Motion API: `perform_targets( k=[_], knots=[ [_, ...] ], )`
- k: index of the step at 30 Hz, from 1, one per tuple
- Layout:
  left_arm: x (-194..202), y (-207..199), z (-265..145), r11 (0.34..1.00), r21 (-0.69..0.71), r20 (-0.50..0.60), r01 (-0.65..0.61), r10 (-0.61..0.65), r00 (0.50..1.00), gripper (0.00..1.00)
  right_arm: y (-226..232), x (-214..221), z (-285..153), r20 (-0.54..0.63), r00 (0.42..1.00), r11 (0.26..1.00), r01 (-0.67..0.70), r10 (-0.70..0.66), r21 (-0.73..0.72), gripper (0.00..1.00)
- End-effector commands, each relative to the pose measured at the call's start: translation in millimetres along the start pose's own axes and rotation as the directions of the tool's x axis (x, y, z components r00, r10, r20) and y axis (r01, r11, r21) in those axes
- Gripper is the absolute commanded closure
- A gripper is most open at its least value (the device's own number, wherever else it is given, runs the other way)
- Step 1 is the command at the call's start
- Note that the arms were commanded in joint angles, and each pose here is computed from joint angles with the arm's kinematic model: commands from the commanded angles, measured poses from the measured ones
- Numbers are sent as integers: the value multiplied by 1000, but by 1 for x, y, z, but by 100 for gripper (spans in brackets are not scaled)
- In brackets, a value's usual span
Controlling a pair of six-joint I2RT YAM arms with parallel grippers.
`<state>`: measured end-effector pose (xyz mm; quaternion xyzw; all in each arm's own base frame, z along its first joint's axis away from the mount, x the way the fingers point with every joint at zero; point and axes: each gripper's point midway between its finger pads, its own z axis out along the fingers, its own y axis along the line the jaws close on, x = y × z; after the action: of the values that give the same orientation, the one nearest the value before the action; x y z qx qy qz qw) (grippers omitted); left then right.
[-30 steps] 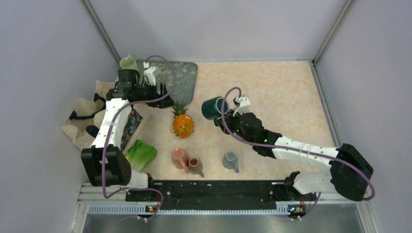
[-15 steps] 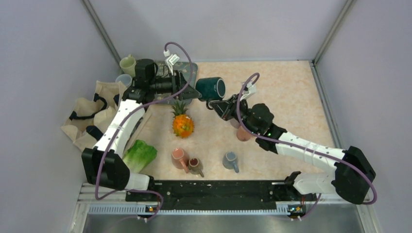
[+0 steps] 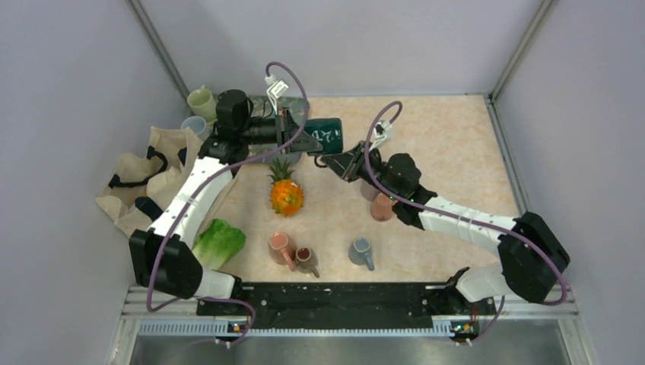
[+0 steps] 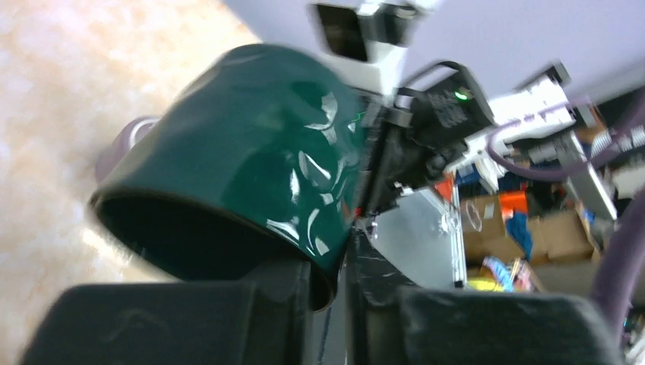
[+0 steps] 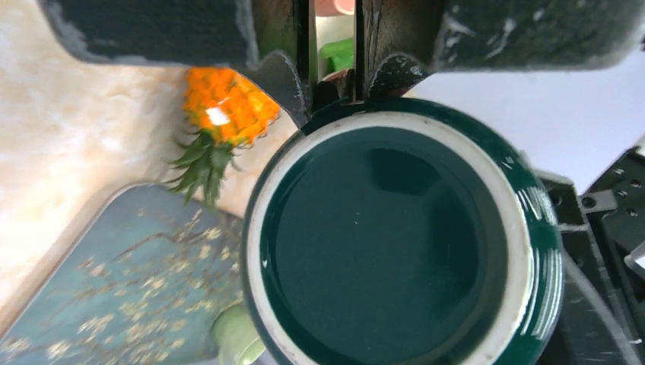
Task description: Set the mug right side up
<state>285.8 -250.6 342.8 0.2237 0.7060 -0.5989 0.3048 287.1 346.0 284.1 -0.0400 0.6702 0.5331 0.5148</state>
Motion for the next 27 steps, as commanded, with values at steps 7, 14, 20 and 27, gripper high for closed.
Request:
perform_targets(
  k=[7, 14, 20, 27],
  knots=[
    [-11, 33, 1, 961, -216, -6, -172, 175, 985, 100, 13, 8, 30, -47, 996, 993, -76, 72, -95, 70],
    [-33, 131, -56, 631, -662, -245, -404, 328, 912, 100, -30, 41, 28, -163, 986, 996, -29, 43, 90, 25],
    [-53, 211, -118, 345, -720, -540, -602, 266, 798, 100, -35, 41, 14, -204, 978, 991, 56, -30, 122, 11],
    [-55, 294, -163, 302, -705, -663, -642, 43, 748, 100, -44, 31, -7, -212, 969, 970, 169, -130, 174, 10]
  ],
)
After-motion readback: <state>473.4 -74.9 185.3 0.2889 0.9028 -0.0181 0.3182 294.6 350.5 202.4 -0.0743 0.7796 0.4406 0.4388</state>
